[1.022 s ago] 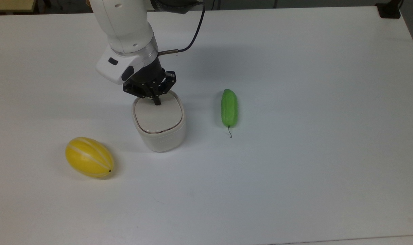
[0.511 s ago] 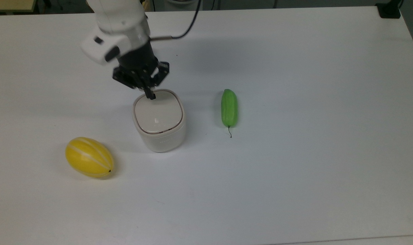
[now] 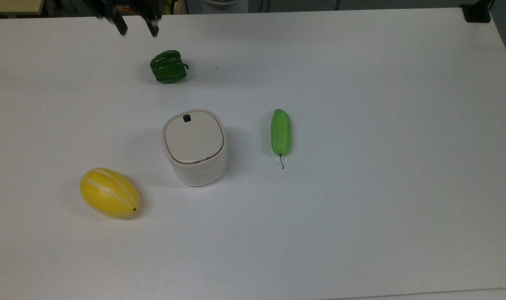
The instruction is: Close garbage bin
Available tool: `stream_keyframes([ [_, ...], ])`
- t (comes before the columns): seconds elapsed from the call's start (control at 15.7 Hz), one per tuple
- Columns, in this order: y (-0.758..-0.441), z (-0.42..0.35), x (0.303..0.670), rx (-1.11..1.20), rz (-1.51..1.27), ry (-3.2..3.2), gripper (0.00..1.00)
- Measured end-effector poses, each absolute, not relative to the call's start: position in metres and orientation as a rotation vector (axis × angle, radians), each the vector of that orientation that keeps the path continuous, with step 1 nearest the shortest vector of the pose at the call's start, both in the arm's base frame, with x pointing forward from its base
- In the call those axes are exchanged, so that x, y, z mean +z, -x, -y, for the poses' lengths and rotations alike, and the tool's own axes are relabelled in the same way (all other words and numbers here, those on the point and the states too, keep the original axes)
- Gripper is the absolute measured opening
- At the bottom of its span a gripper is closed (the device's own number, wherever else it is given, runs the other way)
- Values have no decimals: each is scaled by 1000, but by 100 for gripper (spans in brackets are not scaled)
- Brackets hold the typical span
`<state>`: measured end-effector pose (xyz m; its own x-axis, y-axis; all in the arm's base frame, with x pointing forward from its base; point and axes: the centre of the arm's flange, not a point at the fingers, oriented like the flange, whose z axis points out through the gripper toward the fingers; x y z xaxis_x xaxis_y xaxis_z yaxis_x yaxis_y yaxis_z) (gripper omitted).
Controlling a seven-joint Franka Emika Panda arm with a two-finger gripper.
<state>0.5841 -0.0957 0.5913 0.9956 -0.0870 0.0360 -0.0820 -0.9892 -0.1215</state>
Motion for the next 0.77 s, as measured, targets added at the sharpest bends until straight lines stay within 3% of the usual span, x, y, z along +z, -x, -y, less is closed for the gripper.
stream_keyframes([
  [0.19, -552, 109, 613, 9, -169, 3009, 96],
  [0.26, -546, 112, 619, 14, -176, 3005, 100],
  [0.77, -533, 130, 624, 8, -229, 2999, 100],
])
